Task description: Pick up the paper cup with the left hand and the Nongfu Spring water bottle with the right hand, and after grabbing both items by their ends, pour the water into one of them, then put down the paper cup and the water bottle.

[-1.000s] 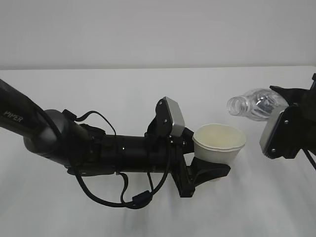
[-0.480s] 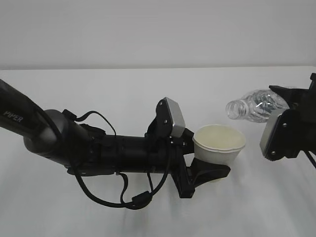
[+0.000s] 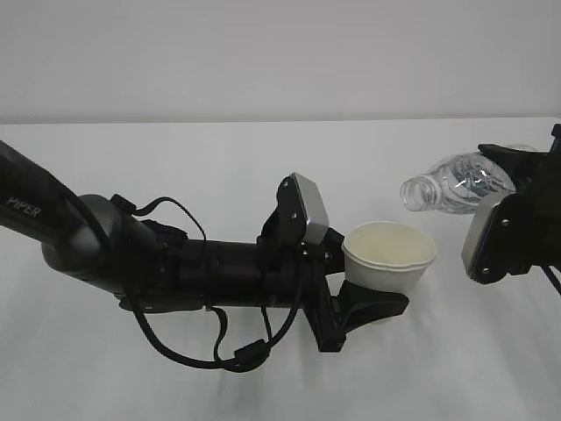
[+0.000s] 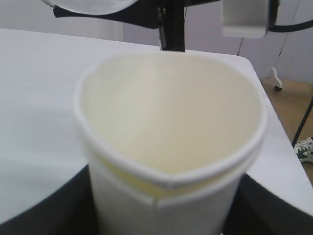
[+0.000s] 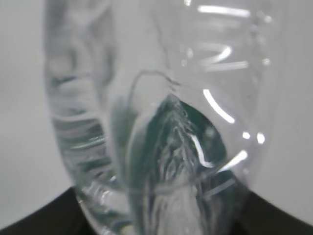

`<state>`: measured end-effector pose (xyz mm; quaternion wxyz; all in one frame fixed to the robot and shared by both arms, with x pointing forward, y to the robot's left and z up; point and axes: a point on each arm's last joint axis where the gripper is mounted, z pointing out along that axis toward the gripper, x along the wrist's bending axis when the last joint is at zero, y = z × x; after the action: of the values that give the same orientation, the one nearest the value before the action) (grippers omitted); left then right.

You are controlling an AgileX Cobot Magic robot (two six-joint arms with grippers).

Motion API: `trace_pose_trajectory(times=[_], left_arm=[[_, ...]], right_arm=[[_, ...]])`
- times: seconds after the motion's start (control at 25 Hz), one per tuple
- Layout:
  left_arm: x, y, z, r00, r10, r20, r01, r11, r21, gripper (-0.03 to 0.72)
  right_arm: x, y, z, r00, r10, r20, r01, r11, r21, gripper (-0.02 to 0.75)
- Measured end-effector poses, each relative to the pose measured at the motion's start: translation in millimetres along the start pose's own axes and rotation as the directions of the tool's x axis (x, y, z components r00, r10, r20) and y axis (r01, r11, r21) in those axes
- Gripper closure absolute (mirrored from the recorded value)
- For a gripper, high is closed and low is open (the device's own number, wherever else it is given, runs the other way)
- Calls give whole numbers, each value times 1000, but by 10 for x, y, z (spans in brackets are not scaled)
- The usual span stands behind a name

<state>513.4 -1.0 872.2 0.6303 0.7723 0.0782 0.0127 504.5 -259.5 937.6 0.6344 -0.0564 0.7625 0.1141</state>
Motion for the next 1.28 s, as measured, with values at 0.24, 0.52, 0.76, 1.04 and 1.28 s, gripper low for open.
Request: trace_pose_trajectory(times=[0.24, 0.52, 0.76, 1.04, 1.28], left_arm=[[0, 0, 0, 1000, 0, 0, 0, 1000, 0, 228], [0, 0, 0, 1000, 0, 0, 0, 1000, 0, 228], [0, 0, 0, 1000, 0, 0, 0, 1000, 0, 228], [-3, -1, 0, 1000, 2, 3, -2, 1000, 2, 229], [-4, -2, 0, 1000, 3, 5, -3, 1000, 2, 229]], right_arm=[[1, 7, 0, 1000, -21, -1, 21, 1000, -7, 372], [3, 17, 0, 999, -44, -3, 44, 999, -19, 372], [4, 20, -1, 998, -66, -3, 66, 998, -23, 372], [4, 20, -1, 996, -90, -2, 89, 996, -23, 372], [4, 20, -1, 993, -117, -2, 116, 993, -23, 372]])
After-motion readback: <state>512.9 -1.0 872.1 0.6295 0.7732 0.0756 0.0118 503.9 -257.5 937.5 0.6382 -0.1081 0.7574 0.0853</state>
